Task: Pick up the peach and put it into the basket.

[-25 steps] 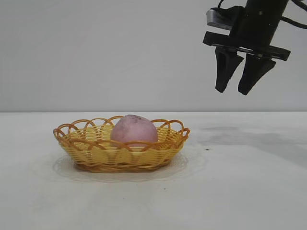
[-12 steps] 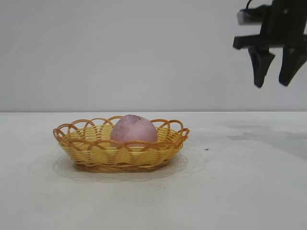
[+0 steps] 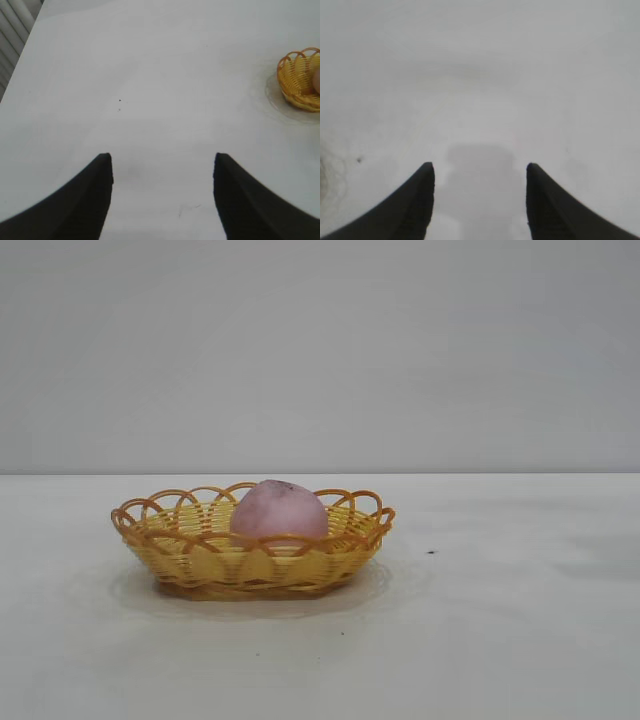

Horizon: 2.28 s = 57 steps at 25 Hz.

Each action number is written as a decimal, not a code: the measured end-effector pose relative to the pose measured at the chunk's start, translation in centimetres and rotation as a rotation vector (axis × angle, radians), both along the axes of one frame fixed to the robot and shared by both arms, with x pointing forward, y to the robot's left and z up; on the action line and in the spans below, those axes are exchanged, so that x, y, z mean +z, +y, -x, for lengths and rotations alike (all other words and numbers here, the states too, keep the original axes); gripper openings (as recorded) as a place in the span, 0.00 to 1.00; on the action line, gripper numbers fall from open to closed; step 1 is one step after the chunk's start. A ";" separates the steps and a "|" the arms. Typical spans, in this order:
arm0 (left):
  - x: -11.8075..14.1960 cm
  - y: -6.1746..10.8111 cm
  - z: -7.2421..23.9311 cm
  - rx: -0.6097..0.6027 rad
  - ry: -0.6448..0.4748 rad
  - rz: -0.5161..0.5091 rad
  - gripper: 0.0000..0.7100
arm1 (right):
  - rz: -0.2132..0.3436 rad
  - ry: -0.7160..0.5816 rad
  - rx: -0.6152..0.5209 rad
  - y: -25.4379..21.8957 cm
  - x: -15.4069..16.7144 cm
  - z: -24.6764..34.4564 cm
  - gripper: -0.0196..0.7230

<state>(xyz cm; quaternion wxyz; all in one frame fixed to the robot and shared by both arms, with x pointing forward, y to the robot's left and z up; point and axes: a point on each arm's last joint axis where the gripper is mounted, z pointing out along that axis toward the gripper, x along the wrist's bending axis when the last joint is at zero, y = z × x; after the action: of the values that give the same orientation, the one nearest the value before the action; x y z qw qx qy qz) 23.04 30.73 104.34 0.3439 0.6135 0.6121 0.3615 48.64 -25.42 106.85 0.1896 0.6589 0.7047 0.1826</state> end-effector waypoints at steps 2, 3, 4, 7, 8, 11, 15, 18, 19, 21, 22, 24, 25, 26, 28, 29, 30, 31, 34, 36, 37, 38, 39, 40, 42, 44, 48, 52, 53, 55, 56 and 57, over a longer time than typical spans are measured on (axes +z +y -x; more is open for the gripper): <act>0.0 0.0 0.0 0.000 0.000 0.000 0.54 | 0.013 0.023 -0.027 -0.8 -0.7 2.9 0.50; 0.0 0.0 0.0 0.000 0.000 0.000 0.54 | 0.009 0.020 -0.037 -1.2 -0.7 4.5 0.50; 0.0 0.0 0.0 0.000 0.000 0.000 0.54 | 0.003 0.004 -0.044 -1.5 -0.4 6.1 0.50; 0.0 0.0 0.0 0.000 0.000 0.000 0.54 | -0.035 -0.072 -0.062 -2.4 0.8 10.3 0.50; 0.0 0.0 0.0 0.000 0.000 0.000 0.54 | -0.051 -0.104 -0.055 -2.6 1.1 11.7 0.50; 0.0 0.0 0.0 0.000 0.000 0.000 0.54 | -0.080 -0.157 -0.002 -3.0 0.6 15.2 0.50; 0.0 0.0 0.0 0.000 0.000 0.000 0.54 | -0.098 -0.164 0.032 -3.4 -1.5 18.5 0.50; 0.0 0.0 0.0 0.000 0.000 0.000 0.54 | -0.087 -0.207 0.062 -3.8 -2.2 20.4 0.50; 0.0 0.0 0.0 0.000 0.001 0.000 0.54 | -0.085 -0.233 0.073 -3.9 -2.1 20.9 0.50; 0.0 0.0 0.0 0.000 0.001 0.000 0.54 | -0.086 -0.306 0.089 -4.1 -1.9 22.1 0.50; 0.0 0.0 0.0 0.000 0.001 0.000 0.54 | -0.088 -0.345 0.094 -4.3 -1.8 22.7 0.50; 0.0 0.0 0.0 0.000 0.001 0.000 0.54 | -0.094 -0.407 0.099 -4.5 -1.8 23.8 0.50; 0.0 0.0 0.0 0.000 0.001 0.000 0.54 | -0.099 -0.436 0.100 -4.6 -2.0 24.4 0.50; 0.0 0.0 0.0 0.000 0.001 0.000 0.54 | -0.102 -0.461 0.101 -4.7 -2.2 24.9 0.50; 0.0 0.0 0.0 0.000 0.001 0.000 0.54 | -0.106 -0.486 0.101 -4.9 -2.4 25.5 0.50; 0.0 0.0 0.0 0.000 0.001 0.001 0.54 | -0.107 -0.489 0.101 -4.9 -2.4 25.7 0.50; 0.0 0.0 0.0 0.000 0.001 0.001 0.54 | -0.103 -0.490 0.104 -4.9 -2.5 25.7 0.50; 0.0 0.0 0.0 0.000 0.001 0.001 0.54 | -0.102 -0.490 0.111 -4.9 -2.5 25.7 0.50; 0.0 0.0 0.0 0.000 0.001 0.001 0.54 | -0.101 -0.486 0.120 -4.8 -2.5 25.7 0.50; 0.0 0.0 0.0 0.000 0.001 0.001 0.54 | -0.102 -0.486 0.121 -4.8 -2.5 25.7 0.50; 0.0 0.0 0.0 0.000 0.001 0.001 0.54 | -0.102 -0.486 0.121 -4.8 -2.5 25.7 0.50; 0.0 0.0 0.0 0.000 0.001 0.001 0.54 | -0.101 -0.486 0.122 -4.8 -2.5 25.7 0.50; 0.0 0.0 0.0 0.000 0.001 0.001 0.54 | -0.103 -0.486 0.122 -4.8 -2.5 25.7 0.50; 0.0 0.0 0.0 0.000 0.001 0.001 0.54 | -0.101 -0.486 0.124 -4.8 -2.5 25.7 0.50; 0.0 0.0 0.0 0.000 0.001 0.001 0.54 | -0.102 -0.486 0.124 -4.8 -2.5 25.7 0.50; 0.0 0.0 0.0 0.000 0.001 0.001 0.54 | -0.102 -0.486 0.124 -4.8 -2.5 25.7 0.50; 0.0 0.0 0.0 0.000 0.001 0.001 0.54 | -0.102 -0.486 0.124 -4.8 -2.5 25.7 0.50; 0.0 0.0 0.0 0.000 0.001 0.001 0.54 | -0.097 -0.487 0.100 -4.8 -2.5 25.7 0.50; 0.0 0.0 0.0 0.000 0.001 0.001 0.54 | -0.095 -0.485 0.091 -4.7 -2.6 25.7 0.50; 0.0 0.0 0.0 0.000 0.001 0.001 0.54 | -0.094 -0.486 0.088 -4.7 -2.5 25.7 0.50; 0.0 0.0 0.0 0.000 0.001 0.001 0.54 | -0.094 -0.486 0.088 -4.7 -2.5 25.7 0.50; 0.0 0.0 0.0 0.000 0.001 0.001 0.54 | -0.094 -0.486 0.088 -4.7 -2.5 25.7 0.50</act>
<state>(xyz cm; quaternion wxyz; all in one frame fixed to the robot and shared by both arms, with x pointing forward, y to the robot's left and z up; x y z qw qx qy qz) 23.04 30.73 104.33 0.3438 0.6136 0.6124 0.3610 22.94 -30.17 104.30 0.3144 0.5726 0.6570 0.3763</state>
